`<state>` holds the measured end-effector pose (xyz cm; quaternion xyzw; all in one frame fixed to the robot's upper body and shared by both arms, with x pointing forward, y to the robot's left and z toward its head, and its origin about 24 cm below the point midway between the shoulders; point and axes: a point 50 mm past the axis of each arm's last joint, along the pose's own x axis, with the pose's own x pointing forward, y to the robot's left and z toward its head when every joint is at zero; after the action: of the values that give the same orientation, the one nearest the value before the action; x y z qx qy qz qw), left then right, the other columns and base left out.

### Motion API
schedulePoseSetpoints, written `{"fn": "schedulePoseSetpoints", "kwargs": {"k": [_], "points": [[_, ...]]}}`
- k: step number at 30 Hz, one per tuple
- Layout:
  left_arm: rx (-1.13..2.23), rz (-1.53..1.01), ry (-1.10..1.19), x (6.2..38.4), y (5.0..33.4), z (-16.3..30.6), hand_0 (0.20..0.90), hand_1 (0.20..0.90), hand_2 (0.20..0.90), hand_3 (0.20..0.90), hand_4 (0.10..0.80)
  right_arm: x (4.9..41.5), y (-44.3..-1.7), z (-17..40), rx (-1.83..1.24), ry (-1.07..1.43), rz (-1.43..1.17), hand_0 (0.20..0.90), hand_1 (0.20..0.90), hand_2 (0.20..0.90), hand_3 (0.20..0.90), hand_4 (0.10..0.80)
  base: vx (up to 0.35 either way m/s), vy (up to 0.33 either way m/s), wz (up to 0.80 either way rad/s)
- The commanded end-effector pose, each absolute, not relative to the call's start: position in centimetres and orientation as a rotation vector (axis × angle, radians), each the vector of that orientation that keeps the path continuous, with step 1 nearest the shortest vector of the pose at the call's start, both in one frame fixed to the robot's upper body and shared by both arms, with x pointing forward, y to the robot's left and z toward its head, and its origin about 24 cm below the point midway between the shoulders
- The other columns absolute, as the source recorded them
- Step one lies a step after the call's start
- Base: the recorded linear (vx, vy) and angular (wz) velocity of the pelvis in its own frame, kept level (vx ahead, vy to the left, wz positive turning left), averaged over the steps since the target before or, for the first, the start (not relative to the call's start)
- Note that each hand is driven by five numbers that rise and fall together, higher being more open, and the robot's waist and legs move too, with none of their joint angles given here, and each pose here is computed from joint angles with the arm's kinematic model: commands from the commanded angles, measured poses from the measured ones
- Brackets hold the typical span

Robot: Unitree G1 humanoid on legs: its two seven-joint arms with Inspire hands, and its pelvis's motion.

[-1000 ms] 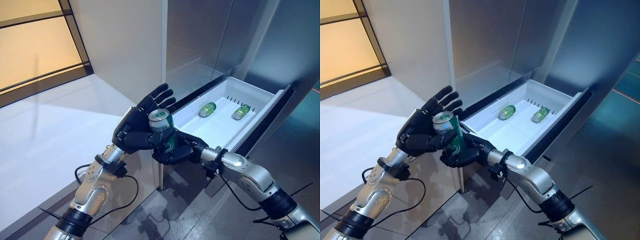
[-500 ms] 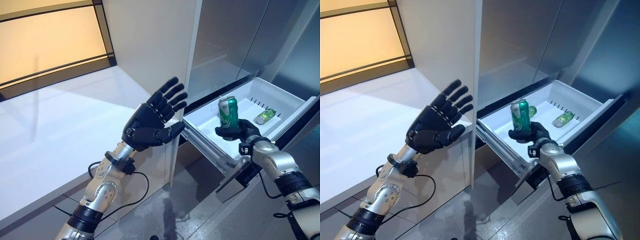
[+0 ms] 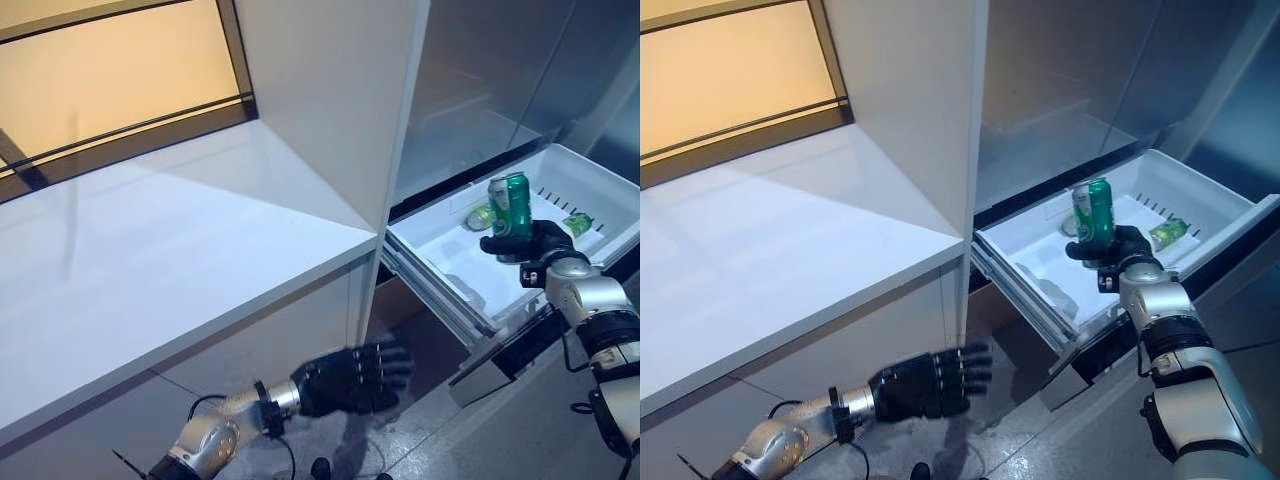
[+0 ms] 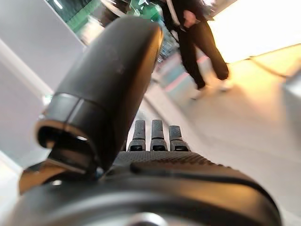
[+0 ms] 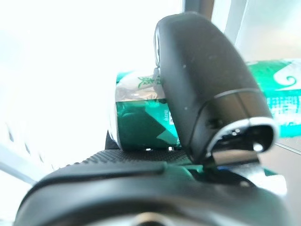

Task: Put drinks into fridge and close the fridge

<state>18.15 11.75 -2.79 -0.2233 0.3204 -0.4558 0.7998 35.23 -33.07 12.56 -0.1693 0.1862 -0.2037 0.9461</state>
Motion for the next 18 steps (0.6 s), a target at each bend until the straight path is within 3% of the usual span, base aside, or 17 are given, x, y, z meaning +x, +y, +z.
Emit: {"fn": "schedulePoseSetpoints", "kwargs": {"k": [1, 10, 18], "points": [[-0.428, -1.043, 0.677, 17.9, 11.3, -3.2, 0.900, 0.900, 0.900, 0.900, 0.800, 36.0, -34.9, 27.4, -0.461, -0.115, -0.509, 0.300, 0.300, 0.300, 0.200, 0.100, -0.063, -0.022, 0.12], [-0.087, -0.592, 0.841, 16.5, 17.9, -10.3, 0.900, 0.900, 0.900, 0.900, 0.800, 35.2, -37.1, 21.3, -0.597, 0.270, -0.466, 0.300, 0.300, 0.300, 0.200, 0.100, -0.027, -0.062, 0.14], [-0.008, -0.313, 0.901, 16.9, 21.6, -11.8, 0.900, 0.900, 0.900, 0.900, 0.800, 34.5, -37.8, 17.7, -0.639, 0.458, -0.437, 0.300, 0.300, 0.300, 0.200, 0.100, 0.029, -0.040, 0.14]]}}
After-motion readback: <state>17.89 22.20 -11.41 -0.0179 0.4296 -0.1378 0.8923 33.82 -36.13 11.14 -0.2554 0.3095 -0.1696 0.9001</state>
